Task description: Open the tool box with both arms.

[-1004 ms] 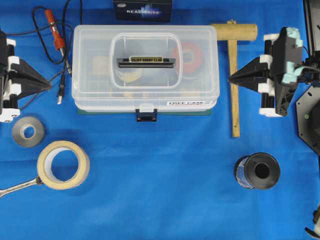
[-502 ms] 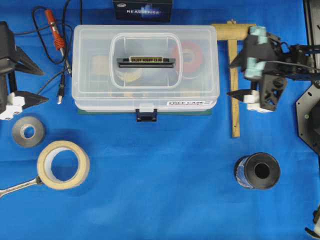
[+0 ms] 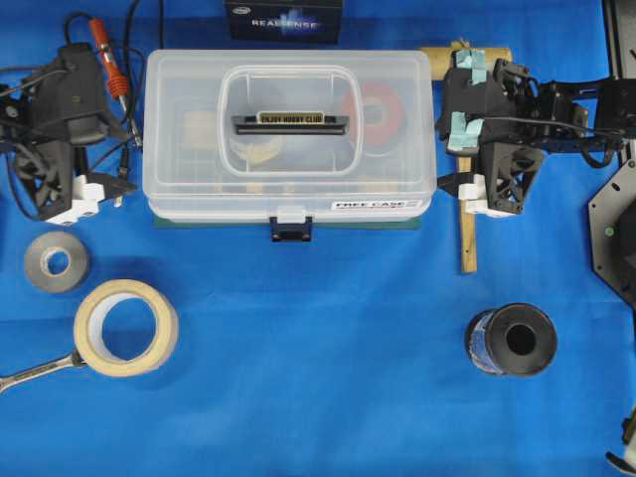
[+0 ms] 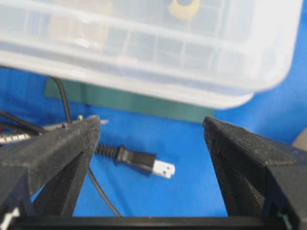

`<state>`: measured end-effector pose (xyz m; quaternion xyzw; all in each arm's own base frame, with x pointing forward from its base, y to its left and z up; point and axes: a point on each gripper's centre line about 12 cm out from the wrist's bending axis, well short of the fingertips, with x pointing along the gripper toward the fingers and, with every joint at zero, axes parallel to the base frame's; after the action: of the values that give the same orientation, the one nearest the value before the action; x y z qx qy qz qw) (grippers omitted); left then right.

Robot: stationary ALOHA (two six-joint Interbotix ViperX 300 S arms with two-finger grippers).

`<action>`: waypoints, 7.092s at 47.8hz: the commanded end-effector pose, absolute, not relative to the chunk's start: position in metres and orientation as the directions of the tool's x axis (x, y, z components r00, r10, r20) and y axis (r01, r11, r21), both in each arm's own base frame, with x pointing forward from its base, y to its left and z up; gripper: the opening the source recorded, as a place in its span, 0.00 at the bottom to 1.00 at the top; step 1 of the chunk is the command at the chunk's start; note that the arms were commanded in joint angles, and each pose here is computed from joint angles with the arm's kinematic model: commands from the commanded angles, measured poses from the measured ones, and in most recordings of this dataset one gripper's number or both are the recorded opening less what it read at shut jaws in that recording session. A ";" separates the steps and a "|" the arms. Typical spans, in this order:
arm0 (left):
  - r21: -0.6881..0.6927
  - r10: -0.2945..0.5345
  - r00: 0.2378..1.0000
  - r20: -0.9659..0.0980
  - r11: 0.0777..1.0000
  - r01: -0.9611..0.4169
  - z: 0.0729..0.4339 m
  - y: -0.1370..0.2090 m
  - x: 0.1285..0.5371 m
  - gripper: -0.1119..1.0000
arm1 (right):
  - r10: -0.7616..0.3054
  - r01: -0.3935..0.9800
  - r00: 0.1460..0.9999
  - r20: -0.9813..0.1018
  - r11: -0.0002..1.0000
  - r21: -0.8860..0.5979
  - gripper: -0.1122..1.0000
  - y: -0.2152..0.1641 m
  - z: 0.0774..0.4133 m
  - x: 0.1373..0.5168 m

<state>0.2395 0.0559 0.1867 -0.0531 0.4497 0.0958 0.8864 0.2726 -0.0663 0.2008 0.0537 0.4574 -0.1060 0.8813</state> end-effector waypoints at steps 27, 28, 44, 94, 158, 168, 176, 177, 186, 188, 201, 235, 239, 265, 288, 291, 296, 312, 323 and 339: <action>0.056 0.188 0.708 -0.680 0.977 -0.205 0.239 0.072 0.256 0.85 | -0.171 0.253 0.694 -0.699 0.967 0.014 0.86 -0.068 0.247 0.277; 0.057 0.192 0.711 -0.677 0.976 -0.210 0.241 0.073 0.255 0.85 | -0.173 0.253 0.700 -0.693 0.967 0.015 0.86 -0.068 0.249 0.276; 0.076 0.292 0.765 -0.574 0.949 -0.306 0.269 0.093 0.235 0.85 | -0.240 0.322 0.756 -0.609 0.946 0.026 0.86 -0.083 0.269 0.261; 0.172 0.527 0.757 -0.385 0.847 -0.503 0.277 0.147 0.210 0.85 | -0.473 0.538 0.763 -0.440 0.843 0.027 0.86 -0.153 0.287 0.247; 0.174 0.640 0.670 -0.377 0.759 -0.627 0.258 0.198 0.207 0.85 | -0.569 0.636 0.708 -0.419 0.771 0.029 0.86 -0.203 0.275 0.252; 0.179 0.653 0.684 -0.325 0.753 -0.634 0.270 0.187 0.196 0.87 | -0.580 0.637 0.720 -0.380 0.770 0.033 0.86 -0.189 0.287 0.235; 0.181 0.680 0.687 -0.256 0.732 -0.657 0.285 0.176 0.178 0.86 | -0.598 0.647 0.722 -0.347 0.762 0.033 0.86 -0.179 0.296 0.216; 0.182 0.685 0.685 -0.249 0.728 -0.662 0.286 0.176 0.176 0.87 | -0.601 0.649 0.721 -0.344 0.760 0.033 0.86 -0.178 0.297 0.214; 0.180 0.690 0.689 -0.219 0.723 -0.667 0.298 0.159 0.159 0.87 | -0.602 0.653 0.718 -0.350 0.757 0.037 0.86 -0.168 0.301 0.200; 0.175 0.680 0.698 -0.225 0.733 -0.658 0.299 0.152 0.155 0.87 | -0.600 0.653 0.716 -0.356 0.756 0.039 0.86 -0.165 0.302 0.196; 0.122 0.586 0.784 -0.207 0.810 -0.573 0.316 0.111 0.147 0.87 | -0.593 0.651 0.715 -0.370 0.757 0.045 0.86 -0.148 0.308 0.177; -0.036 0.114 0.931 -0.348 0.990 -0.134 0.276 0.024 0.187 0.87 | -0.167 0.249 0.876 -0.452 0.960 0.127 0.86 -0.049 0.287 0.232; -0.040 0.079 0.935 -0.347 0.994 -0.099 0.271 0.017 0.188 0.87 | -0.124 0.205 0.880 -0.459 0.970 0.130 0.86 -0.037 0.283 0.235; -0.038 0.061 0.956 -0.287 0.996 -0.075 0.247 0.012 0.175 0.86 | -0.106 0.188 0.885 -0.452 0.972 0.140 0.86 -0.026 0.257 0.192; -0.040 0.075 0.977 -0.201 0.996 -0.085 0.204 0.013 0.167 0.86 | -0.131 0.210 0.928 -0.350 0.957 0.200 0.86 -0.025 0.206 0.173; -0.042 0.076 0.977 -0.200 0.995 -0.086 0.199 0.013 0.166 0.86 | -0.130 0.210 0.929 -0.347 0.956 0.204 0.86 -0.025 0.200 0.175; -0.044 0.077 0.976 -0.206 0.995 -0.087 0.193 0.012 0.163 0.86 | -0.123 0.208 0.926 -0.356 0.956 0.209 0.86 -0.023 0.190 0.178; -0.047 0.075 0.974 -0.213 0.995 -0.087 0.189 0.012 0.162 0.86 | -0.120 0.206 0.924 -0.362 0.956 0.209 0.86 -0.023 0.185 0.181; -0.052 0.077 0.974 -0.213 0.995 -0.090 0.189 0.012 0.162 0.86 | -0.120 0.205 0.927 -0.356 0.956 0.211 0.86 -0.023 0.187 0.181; -0.052 0.076 0.974 -0.212 0.995 -0.089 0.190 0.012 0.161 0.86 | -0.120 0.205 0.926 -0.358 0.956 0.211 0.86 -0.023 0.187 0.181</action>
<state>0.1591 0.0123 0.1845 -0.0293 0.1115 0.0422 0.9924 0.1775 -0.0227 0.1810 0.1214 0.1813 -0.0849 0.9722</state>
